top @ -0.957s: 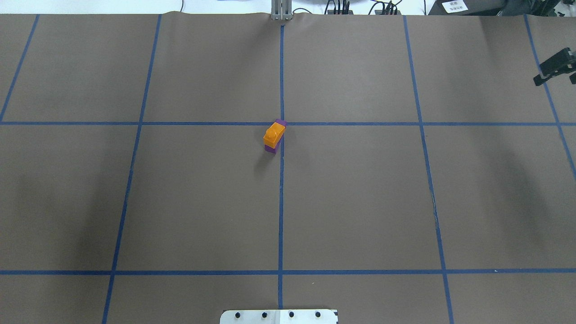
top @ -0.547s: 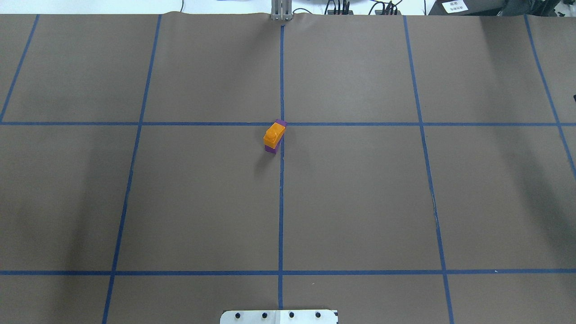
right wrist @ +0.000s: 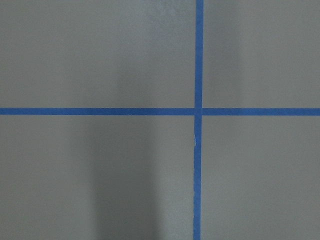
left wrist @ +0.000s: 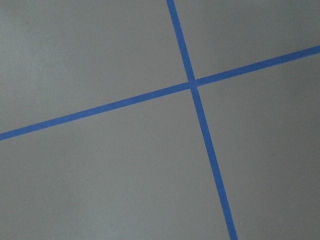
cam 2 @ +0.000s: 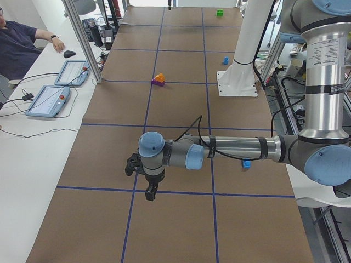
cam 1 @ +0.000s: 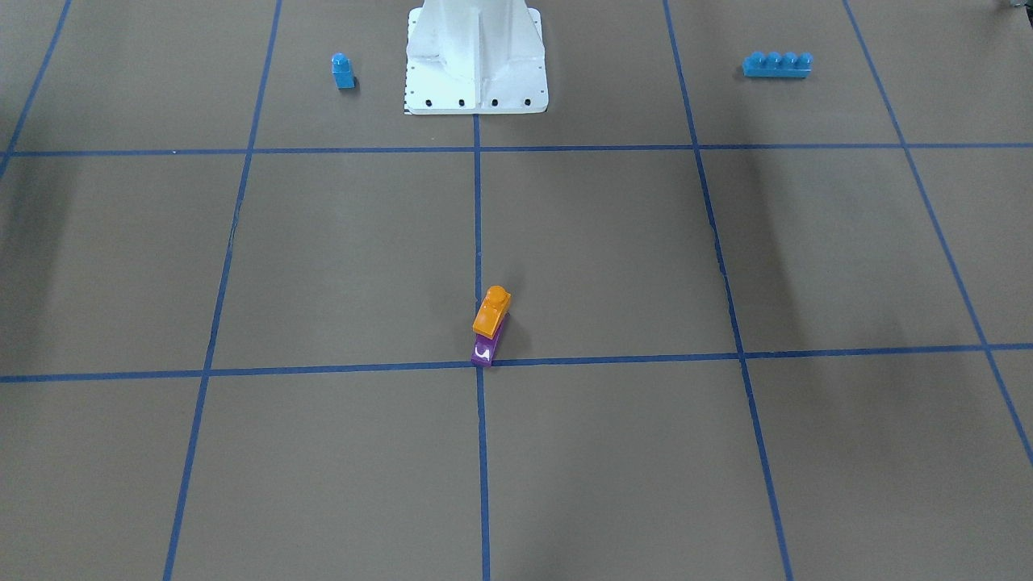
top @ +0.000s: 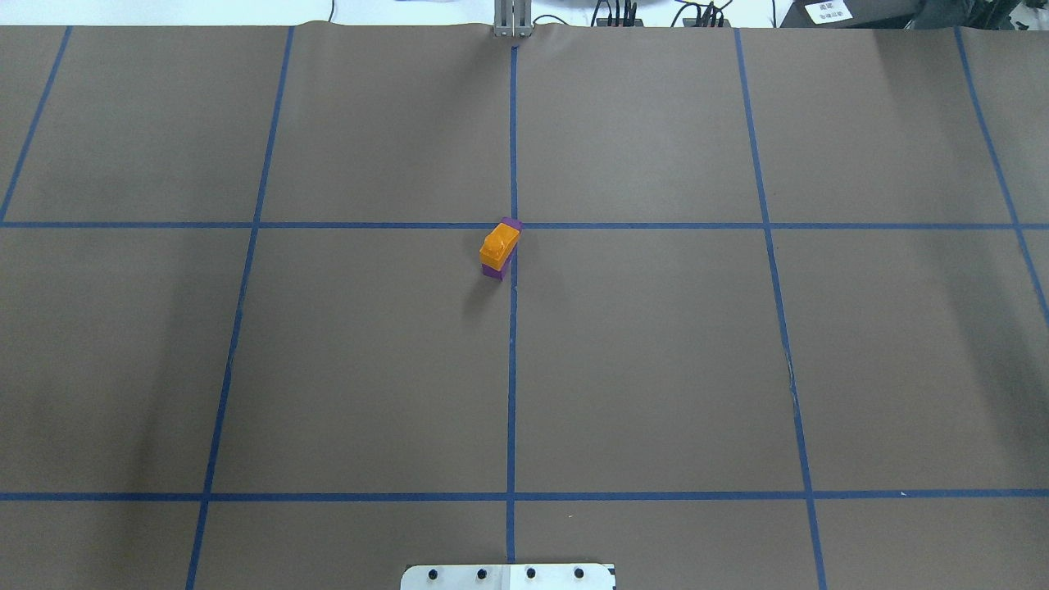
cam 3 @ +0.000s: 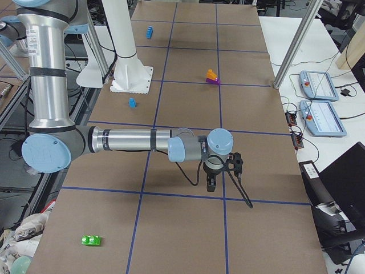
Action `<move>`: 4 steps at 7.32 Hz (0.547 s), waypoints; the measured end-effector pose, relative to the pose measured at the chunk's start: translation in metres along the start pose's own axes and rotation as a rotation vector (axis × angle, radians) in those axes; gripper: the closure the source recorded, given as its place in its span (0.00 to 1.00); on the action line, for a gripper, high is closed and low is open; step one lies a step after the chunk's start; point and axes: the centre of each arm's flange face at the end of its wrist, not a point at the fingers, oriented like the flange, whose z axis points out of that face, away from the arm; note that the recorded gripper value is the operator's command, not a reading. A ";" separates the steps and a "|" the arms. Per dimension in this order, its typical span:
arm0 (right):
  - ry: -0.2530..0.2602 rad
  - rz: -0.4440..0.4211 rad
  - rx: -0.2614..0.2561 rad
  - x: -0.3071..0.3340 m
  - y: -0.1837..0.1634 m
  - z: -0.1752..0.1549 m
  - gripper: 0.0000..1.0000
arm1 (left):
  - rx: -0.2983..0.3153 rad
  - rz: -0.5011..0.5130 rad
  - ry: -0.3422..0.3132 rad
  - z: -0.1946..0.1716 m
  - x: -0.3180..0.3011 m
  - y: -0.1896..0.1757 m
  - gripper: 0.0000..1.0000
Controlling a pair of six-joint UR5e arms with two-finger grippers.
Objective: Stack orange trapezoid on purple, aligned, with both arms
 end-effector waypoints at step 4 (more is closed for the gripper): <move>0.026 -0.034 0.009 0.013 0.011 -0.001 0.00 | -0.025 -0.028 0.006 -0.008 0.009 0.006 0.00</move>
